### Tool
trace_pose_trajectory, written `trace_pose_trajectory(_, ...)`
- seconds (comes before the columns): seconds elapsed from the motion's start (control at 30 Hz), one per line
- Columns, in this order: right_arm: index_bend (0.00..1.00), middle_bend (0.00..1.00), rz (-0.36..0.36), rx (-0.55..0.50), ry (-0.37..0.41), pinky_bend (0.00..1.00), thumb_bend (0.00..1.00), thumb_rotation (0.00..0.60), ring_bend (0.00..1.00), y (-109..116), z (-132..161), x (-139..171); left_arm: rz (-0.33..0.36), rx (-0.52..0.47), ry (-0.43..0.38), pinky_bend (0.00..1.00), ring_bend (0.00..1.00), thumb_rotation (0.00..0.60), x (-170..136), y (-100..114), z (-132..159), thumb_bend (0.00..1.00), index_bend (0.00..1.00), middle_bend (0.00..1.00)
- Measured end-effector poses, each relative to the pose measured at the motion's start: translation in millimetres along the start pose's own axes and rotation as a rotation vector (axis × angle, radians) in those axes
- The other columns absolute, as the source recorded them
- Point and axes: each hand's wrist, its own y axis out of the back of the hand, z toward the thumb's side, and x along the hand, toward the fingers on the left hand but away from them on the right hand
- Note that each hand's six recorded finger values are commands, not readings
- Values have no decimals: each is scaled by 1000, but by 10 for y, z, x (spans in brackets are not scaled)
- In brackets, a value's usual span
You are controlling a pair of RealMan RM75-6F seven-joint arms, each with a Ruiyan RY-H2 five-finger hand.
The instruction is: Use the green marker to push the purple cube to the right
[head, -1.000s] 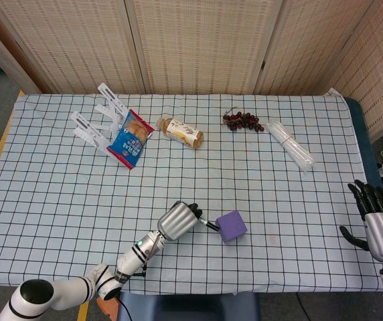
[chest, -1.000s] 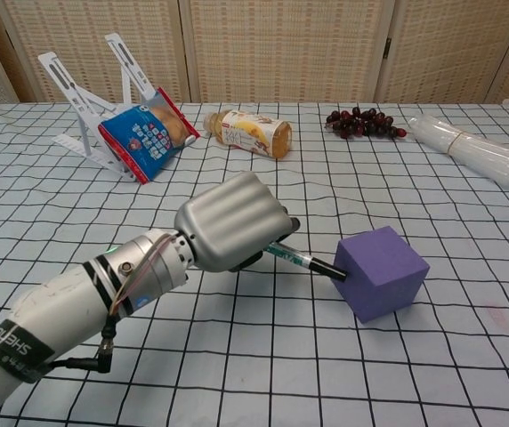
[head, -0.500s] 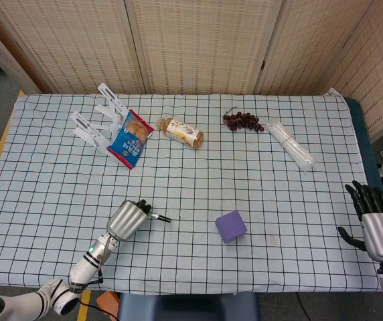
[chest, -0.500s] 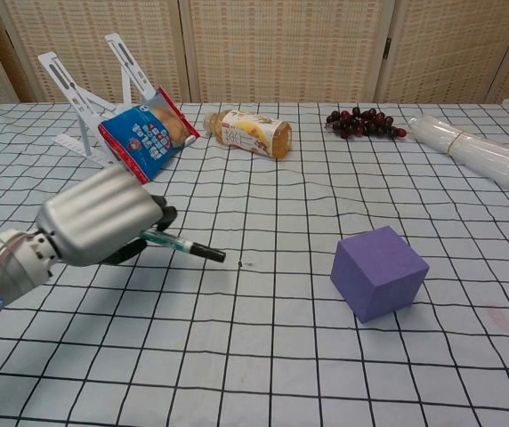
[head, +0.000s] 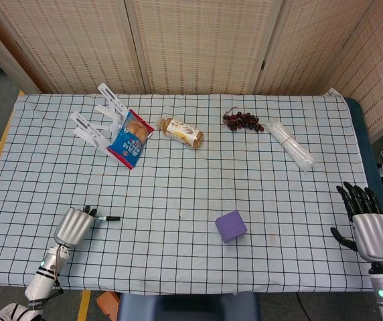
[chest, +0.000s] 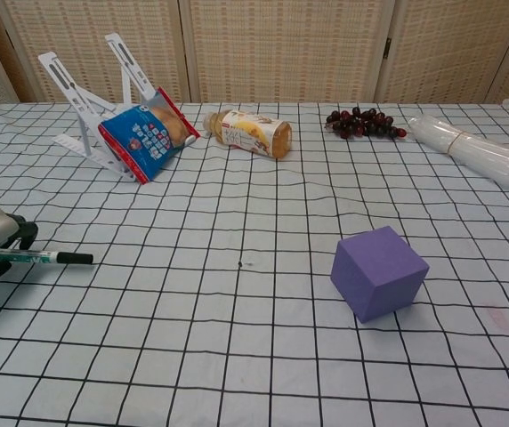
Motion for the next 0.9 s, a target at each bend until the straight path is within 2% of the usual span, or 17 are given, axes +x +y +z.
trace_pose_trajectory(0.1,0,0,5,3,1,0,140,600,0,-14,5,-3,-9,-22,-4,962,752,600,-27,-25,-16,484,247,415)
trace_pose_trajectory(0.17,0,0,3,4,1,0,139,600,0,-11,5,-2,-14,-34,-4,929,700,600,-40,-27,-29,465,165,323)
trace_pose_trajectory(0.33,0,0,1,7,0,0,139,600,0,1,1,10,-16,-78,1,854,563,600,-82,13,-59,429,127,234)
trace_pose_trajectory(0.4,0,0,-4,9,-5,0,139,600,0,10,-5,15,-1,-92,14,727,396,600,-111,51,-97,416,127,210)
trace_pose_trajectory(0.43,0,0,-7,11,-8,0,139,600,0,15,-9,17,10,-99,23,624,304,600,-128,76,-121,412,127,193)
trace_pose_trajectory(0.53,0,0,-14,13,-18,0,139,600,0,29,-22,21,65,-157,71,356,124,600,-223,210,-246,399,113,136)
trace_pose_trajectory(0.6,0,0,-10,14,-19,0,139,600,0,23,-24,24,109,-245,101,273,56,600,-316,331,-343,390,86,104)
trace_pose_trajectory(0.7,0,0,-4,16,-17,0,139,600,0,17,-17,38,142,-420,115,217,5,600,-468,445,-471,375,38,59)
trace_pose_trajectory(0.8,0,0,-2,23,-11,0,139,600,0,14,-6,62,156,-618,118,184,0,600,-641,515,-635,366,8,22)
trace_pose_trajectory(0.9,0,0,6,25,-6,0,140,600,0,-3,6,74,162,-772,129,153,0,600,-764,550,-801,369,0,4)
